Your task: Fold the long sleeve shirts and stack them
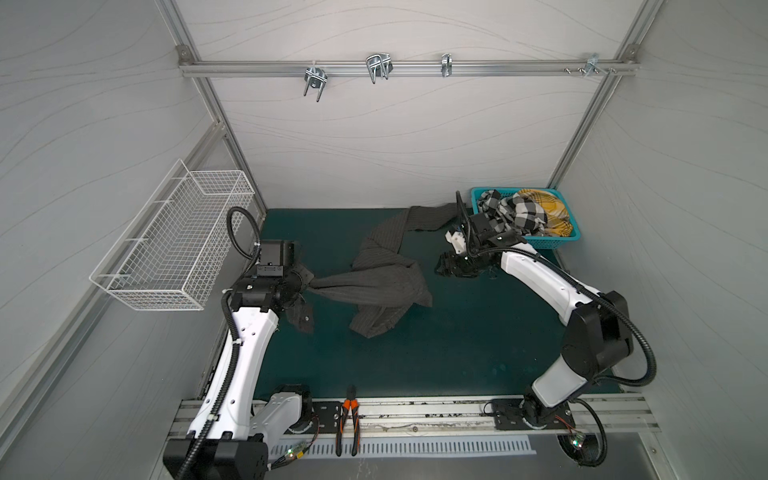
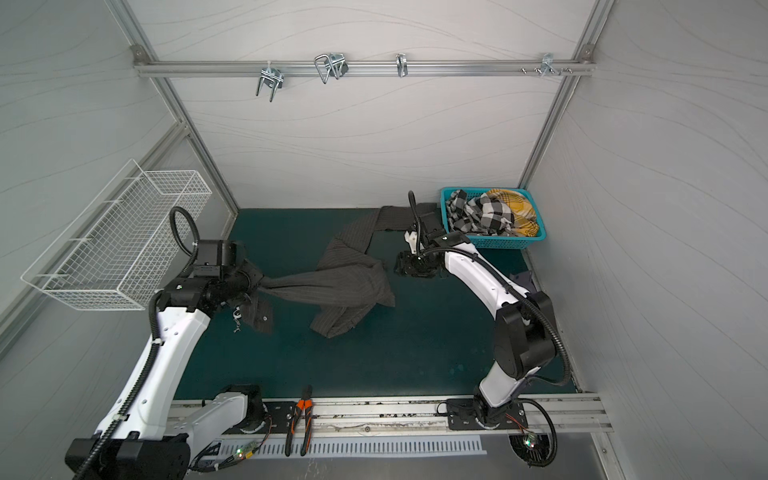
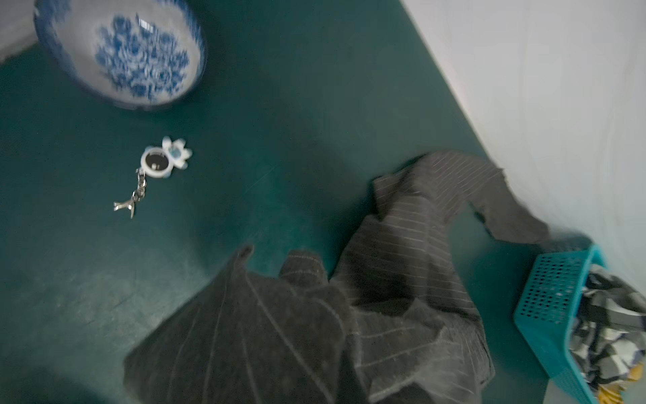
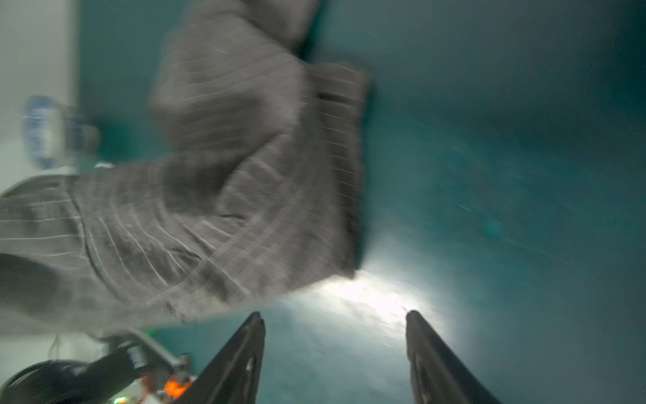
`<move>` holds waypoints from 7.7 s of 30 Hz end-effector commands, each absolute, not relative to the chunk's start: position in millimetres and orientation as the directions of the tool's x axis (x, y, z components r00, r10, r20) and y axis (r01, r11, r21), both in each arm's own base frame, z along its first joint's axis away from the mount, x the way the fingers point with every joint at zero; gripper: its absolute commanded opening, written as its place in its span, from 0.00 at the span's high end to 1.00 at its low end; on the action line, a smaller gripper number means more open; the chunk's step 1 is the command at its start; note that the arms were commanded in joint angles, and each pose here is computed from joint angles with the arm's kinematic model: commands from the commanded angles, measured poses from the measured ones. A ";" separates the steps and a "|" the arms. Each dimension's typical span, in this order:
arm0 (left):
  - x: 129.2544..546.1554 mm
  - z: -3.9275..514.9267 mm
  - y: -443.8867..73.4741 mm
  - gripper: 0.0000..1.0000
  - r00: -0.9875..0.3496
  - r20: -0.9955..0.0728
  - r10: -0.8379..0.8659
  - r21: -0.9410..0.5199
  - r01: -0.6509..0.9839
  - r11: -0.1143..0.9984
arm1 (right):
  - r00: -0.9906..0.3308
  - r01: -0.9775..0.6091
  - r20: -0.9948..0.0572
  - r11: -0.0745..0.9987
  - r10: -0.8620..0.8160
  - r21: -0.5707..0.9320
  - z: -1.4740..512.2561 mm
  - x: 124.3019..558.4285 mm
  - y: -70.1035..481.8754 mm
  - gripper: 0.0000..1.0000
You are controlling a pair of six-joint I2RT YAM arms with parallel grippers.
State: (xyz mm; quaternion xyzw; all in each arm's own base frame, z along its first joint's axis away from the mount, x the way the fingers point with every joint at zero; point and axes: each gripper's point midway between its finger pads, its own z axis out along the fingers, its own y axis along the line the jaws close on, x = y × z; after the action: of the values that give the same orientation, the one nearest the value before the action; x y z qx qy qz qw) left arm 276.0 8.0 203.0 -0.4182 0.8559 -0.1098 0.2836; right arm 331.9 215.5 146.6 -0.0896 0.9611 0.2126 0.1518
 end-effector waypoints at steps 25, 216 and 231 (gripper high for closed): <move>293.0 297.1 -3.3 1.00 -0.348 -0.374 -0.860 -0.698 -0.505 0.508 | -0.876 0.373 0.152 0.441 0.458 0.816 82.2 317.2 304.3 0.34; 278.7 45.4 -23.1 0.28 -0.688 -0.075 -0.722 -0.204 -0.698 0.687 | -0.960 0.089 -0.215 0.926 0.178 0.368 60.9 242.3 122.1 1.00; 470.7 18.3 -105.2 0.40 -0.788 -0.046 -0.614 -0.328 -0.569 0.754 | -0.942 0.240 -0.153 0.917 0.299 0.317 46.9 273.7 92.5 1.00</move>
State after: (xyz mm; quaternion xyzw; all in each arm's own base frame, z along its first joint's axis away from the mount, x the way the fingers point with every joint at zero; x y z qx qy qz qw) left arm 436.4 -83.2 24.2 -0.3432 0.9302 -0.1192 0.0530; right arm 261.0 98.1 45.1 0.1225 0.9757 0.1526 0.0986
